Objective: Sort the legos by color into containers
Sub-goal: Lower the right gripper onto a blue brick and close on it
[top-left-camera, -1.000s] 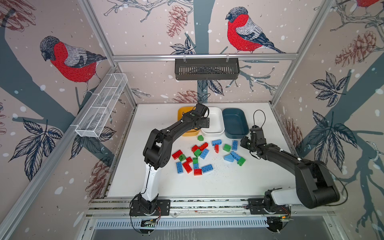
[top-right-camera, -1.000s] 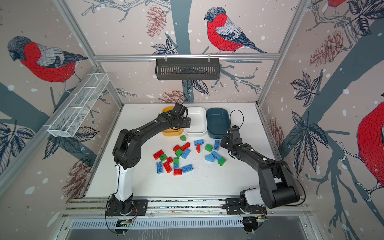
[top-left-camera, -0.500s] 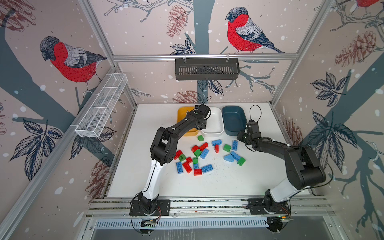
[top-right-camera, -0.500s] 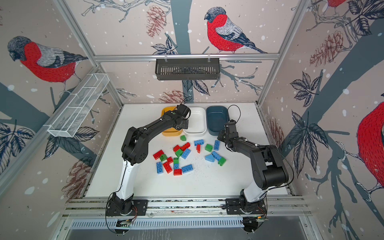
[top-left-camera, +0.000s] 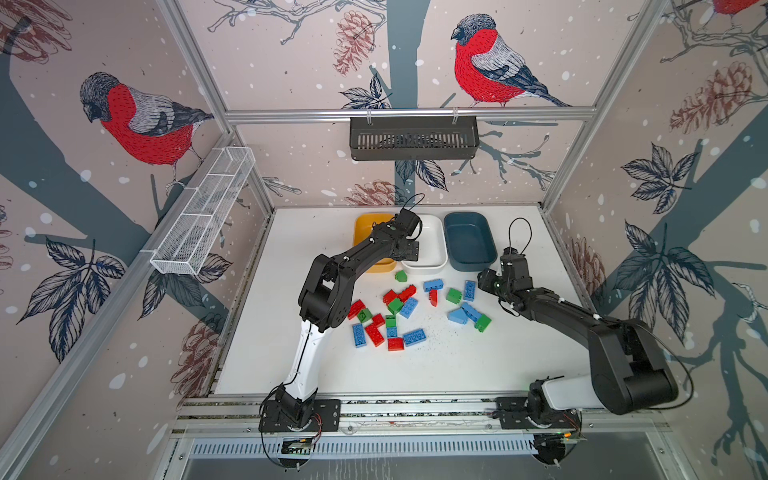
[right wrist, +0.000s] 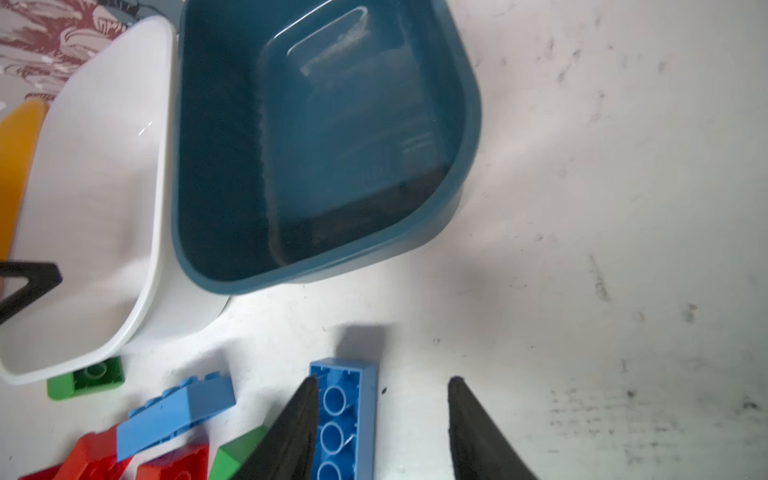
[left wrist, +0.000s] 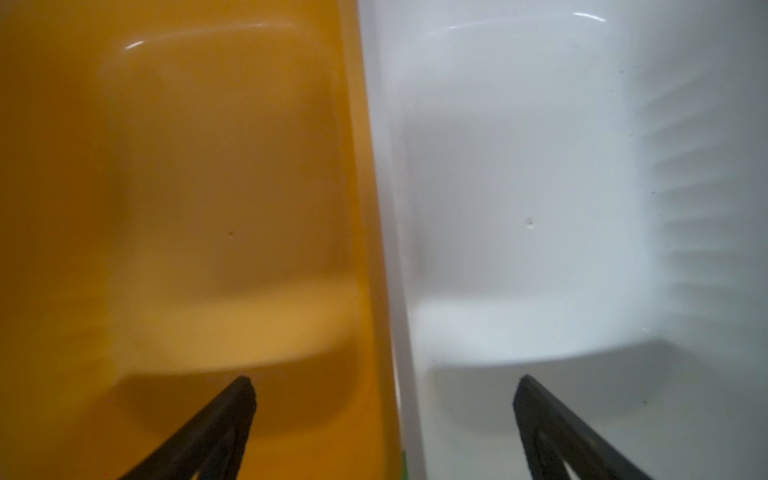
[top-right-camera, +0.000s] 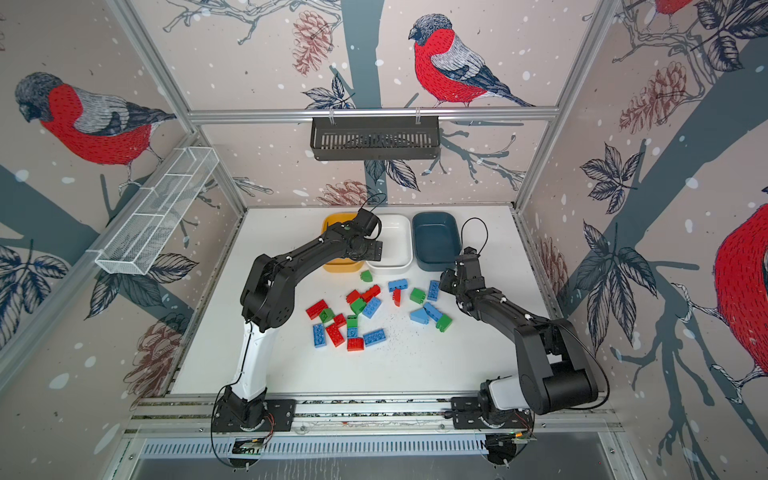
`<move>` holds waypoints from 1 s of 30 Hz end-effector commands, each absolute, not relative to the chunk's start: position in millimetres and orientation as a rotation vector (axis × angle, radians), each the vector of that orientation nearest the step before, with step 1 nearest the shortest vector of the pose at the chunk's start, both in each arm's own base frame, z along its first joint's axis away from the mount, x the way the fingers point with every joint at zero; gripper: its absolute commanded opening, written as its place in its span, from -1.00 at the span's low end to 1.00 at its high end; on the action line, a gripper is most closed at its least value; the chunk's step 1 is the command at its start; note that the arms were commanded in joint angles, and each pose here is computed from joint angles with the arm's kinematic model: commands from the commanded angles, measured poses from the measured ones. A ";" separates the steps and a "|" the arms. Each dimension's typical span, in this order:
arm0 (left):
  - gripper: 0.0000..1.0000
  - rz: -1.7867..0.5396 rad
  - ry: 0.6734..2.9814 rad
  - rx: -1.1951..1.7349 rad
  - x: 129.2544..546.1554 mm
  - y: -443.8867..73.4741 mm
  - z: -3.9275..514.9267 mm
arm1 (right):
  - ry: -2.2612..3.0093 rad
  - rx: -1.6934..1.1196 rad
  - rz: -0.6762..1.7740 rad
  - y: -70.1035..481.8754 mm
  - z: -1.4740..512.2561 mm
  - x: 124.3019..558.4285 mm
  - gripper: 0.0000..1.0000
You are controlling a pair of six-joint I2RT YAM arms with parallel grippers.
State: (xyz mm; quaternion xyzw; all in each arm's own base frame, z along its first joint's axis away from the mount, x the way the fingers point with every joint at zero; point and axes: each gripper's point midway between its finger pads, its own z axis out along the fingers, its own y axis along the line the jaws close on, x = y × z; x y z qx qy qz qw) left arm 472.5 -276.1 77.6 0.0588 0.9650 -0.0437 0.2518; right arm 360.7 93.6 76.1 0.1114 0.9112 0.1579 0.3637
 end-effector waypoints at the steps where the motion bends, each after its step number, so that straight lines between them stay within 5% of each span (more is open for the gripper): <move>1: 0.95 -0.311 2.630 0.240 473.9 -306.4 78.6 | 2.394 0.161 0.478 114.3 71.3 349.5 0.25; 10: 0.95 -0.441 2.631 0.265 477.7 -327.6 77.4 | 2.519 0.157 0.312 126.4 44.8 351.8 0.37; 30: 0.95 -0.338 2.553 0.224 472.6 -303.5 113.3 | 2.523 0.068 0.199 123.6 41.5 341.0 -0.44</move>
